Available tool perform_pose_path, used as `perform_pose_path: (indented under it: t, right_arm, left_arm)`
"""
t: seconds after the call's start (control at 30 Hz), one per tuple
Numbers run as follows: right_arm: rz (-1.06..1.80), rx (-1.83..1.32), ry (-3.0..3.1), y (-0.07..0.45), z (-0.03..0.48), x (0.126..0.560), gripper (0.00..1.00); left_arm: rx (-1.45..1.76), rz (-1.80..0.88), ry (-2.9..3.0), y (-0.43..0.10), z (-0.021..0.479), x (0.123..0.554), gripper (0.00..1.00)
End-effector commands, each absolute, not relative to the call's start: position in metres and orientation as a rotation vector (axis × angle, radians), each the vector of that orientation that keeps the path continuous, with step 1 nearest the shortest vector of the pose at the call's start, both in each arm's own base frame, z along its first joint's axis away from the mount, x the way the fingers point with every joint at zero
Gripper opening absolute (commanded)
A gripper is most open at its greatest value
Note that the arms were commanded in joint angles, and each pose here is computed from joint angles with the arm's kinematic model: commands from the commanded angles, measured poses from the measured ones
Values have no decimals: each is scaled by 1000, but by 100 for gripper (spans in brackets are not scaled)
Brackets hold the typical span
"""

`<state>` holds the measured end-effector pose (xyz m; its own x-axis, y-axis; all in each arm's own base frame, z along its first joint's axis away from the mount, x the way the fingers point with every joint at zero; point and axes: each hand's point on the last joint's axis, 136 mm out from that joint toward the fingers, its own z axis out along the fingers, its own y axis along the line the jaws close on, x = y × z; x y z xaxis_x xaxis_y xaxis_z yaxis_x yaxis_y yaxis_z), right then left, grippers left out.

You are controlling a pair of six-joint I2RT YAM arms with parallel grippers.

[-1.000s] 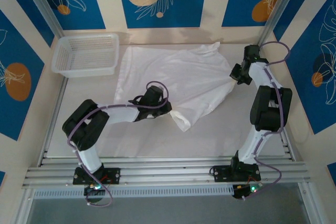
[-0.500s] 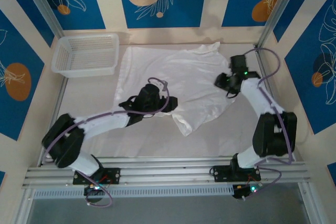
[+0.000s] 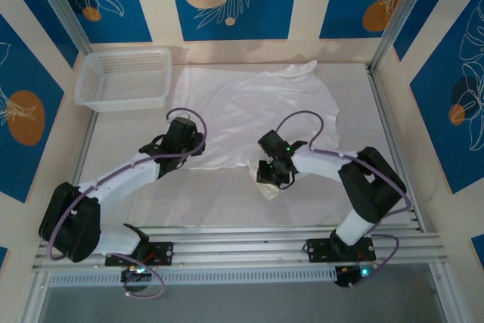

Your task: Fold the inside-out t-shirt

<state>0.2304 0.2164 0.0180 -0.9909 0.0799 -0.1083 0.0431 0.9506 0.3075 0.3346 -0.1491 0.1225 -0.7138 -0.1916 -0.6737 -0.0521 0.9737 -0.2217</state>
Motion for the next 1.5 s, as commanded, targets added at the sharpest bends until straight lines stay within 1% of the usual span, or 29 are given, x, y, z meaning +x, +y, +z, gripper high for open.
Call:
perform_pose_path:
  t: [0.0,0.13,0.2,0.23,0.3,0.47,0.57,0.67,0.77,0.83,0.93,1.03,1.13,1.2,1.3,1.33,1.43,1.47]
  right_arm:
    - [306,345,3012,175,12,197,24]
    - [343,519,3043,148,0,150,25]
    - [315,622,3072,131,-10,127,25]
    - [401,595,3093,135,-12,119,26]
    - [469,667,3082,133,-14,109,27]
    - [595,834,2913,123,3,113,27]
    - [643,873,2800,110,24,120,31]
    - [735,974,2748,103,37,122,31]
    - [742,949,2701,95,58,129,34]
    - [603,932,2711,81,61,132,37]
    - [456,894,2832,78,52,132,46]
    - [326,895,2858,77,45,140,56]
    - [304,910,2778,76,46,161,68]
    - [315,995,2710,69,41,172,68]
    - [377,1157,2624,58,38,182,62]
    - [372,1158,2603,53,39,186,60]
    - [314,1150,2570,38,45,196,46]
    - [292,1154,2574,33,46,199,45]
  left_arm:
    - [-269,-217,2399,-132,106,330,53]
    - [-377,-220,2449,-116,79,336,53]
    - [-430,-253,2487,-110,65,337,53]
    - [-448,-274,2495,-109,59,337,53]
    - [-476,-283,2503,-105,54,337,53]
    - [-522,-218,2518,-93,48,335,53]
    - [-568,-181,2520,-80,44,332,53]
    - [-598,-199,2531,-73,41,331,53]
    - [-566,-273,2511,-80,45,333,54]
    - [-546,-318,2481,-84,51,334,54]
    - [-507,-338,2430,-84,63,334,55]
    - [-479,-298,2414,-79,72,333,55]
    - [-464,-270,2409,-75,78,331,55]
    - [-470,-266,2400,-73,79,329,55]
    - [-470,-264,2392,-72,81,328,55]
    - [-463,-267,2390,-73,83,329,55]
    - [-458,-268,2383,-73,85,329,55]
    - [-458,-267,2383,-72,85,329,55]
